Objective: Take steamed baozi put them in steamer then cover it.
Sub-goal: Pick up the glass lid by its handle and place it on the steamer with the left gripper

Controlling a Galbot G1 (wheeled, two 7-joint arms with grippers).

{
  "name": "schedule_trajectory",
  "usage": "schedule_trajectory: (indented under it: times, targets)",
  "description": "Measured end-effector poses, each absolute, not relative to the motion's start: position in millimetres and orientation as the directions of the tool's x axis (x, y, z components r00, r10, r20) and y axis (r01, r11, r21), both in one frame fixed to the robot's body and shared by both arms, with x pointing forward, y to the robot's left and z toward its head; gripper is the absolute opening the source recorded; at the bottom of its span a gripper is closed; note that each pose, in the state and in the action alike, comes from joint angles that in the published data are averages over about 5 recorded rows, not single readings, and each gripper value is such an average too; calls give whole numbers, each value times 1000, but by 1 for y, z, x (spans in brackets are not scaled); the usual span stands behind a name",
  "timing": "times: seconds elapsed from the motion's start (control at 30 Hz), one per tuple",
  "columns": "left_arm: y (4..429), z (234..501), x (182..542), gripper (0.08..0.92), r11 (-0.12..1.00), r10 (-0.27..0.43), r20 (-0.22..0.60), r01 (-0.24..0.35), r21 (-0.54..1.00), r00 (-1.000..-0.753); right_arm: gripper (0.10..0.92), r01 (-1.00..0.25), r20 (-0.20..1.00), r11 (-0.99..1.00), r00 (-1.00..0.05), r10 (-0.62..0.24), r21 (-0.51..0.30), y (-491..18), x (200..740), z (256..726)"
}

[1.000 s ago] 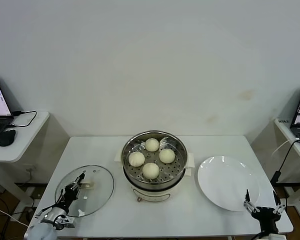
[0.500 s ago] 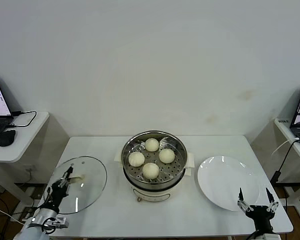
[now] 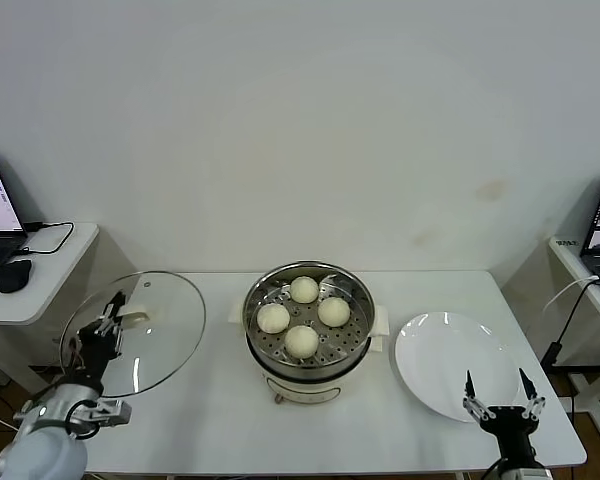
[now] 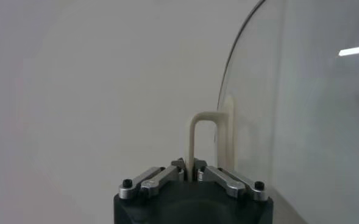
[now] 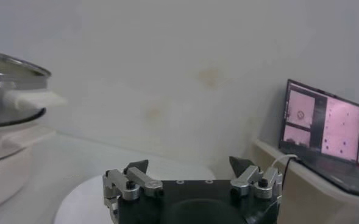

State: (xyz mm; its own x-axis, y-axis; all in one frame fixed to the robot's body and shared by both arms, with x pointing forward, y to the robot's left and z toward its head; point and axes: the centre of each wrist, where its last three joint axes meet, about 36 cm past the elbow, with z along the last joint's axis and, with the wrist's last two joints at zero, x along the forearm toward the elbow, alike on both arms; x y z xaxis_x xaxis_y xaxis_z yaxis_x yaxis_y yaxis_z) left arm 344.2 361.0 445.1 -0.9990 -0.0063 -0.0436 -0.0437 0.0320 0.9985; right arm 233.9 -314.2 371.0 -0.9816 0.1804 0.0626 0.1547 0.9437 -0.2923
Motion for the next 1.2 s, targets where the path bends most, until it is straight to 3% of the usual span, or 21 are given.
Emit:
schedule_trajectory:
  times: [0.23,0.77,1.2]
  targets:
    - [325,465,361,145,30,37,-17,-16,999,-999,823,147,66,945,-983,174,-291,-302,239,367]
    - [214,469,423,145,73,163,26,38,997,-986,823,145,83,945,-981,177,-293,-284,247,353]
    - [139,466,445,145,55,251,52,68,996,-967,823,134,96,946,-981,169,-294,-277,249,346]
